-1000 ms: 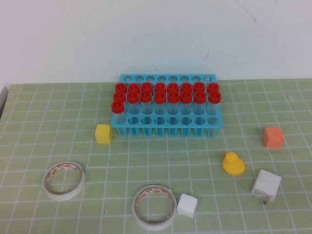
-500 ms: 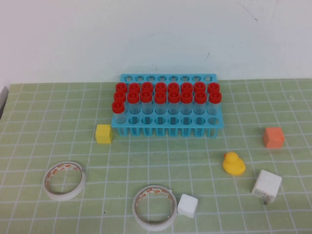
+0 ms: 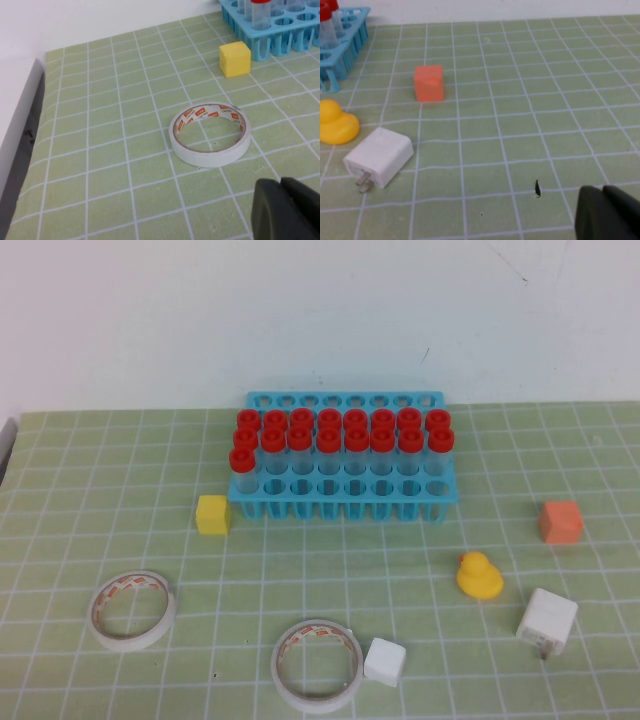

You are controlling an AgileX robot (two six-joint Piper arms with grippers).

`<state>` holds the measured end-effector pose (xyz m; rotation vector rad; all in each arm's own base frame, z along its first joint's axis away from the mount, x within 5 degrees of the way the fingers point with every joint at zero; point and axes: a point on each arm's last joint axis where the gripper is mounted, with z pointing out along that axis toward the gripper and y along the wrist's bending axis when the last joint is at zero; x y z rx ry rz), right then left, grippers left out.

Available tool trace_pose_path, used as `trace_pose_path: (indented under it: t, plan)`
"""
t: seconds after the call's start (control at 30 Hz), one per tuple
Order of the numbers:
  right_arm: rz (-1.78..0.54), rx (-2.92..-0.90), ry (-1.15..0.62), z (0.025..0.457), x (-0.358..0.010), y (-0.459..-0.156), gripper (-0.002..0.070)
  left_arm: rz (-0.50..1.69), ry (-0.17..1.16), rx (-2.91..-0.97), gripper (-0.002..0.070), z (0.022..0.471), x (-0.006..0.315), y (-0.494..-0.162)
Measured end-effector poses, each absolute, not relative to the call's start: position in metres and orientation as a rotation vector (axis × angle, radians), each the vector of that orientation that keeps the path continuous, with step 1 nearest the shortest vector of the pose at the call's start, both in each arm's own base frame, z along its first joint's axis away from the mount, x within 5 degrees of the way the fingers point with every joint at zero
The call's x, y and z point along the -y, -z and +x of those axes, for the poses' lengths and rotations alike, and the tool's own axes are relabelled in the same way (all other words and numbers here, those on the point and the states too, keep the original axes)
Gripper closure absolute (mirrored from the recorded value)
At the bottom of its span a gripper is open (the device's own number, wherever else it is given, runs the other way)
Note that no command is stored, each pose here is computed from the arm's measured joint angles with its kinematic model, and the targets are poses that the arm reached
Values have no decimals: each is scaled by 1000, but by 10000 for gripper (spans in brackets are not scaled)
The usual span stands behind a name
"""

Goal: Place the test tubes

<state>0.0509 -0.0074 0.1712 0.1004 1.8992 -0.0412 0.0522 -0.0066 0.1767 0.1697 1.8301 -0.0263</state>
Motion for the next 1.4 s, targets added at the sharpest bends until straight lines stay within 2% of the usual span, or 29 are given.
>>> trace_pose_path:
  t: [0.27,0.6,1.4]
  plan:
    - [-8,-1904,114,51,7,-171,678,171,25,-1830,676,52,7,-177]
    - [-38,-1901,59,51,2,-171,678,171,25,-1830,676,52,7,-177]
    - [-47,-1891,62,52,2,-172,678,171,25,-1830,676,52,7,-177]
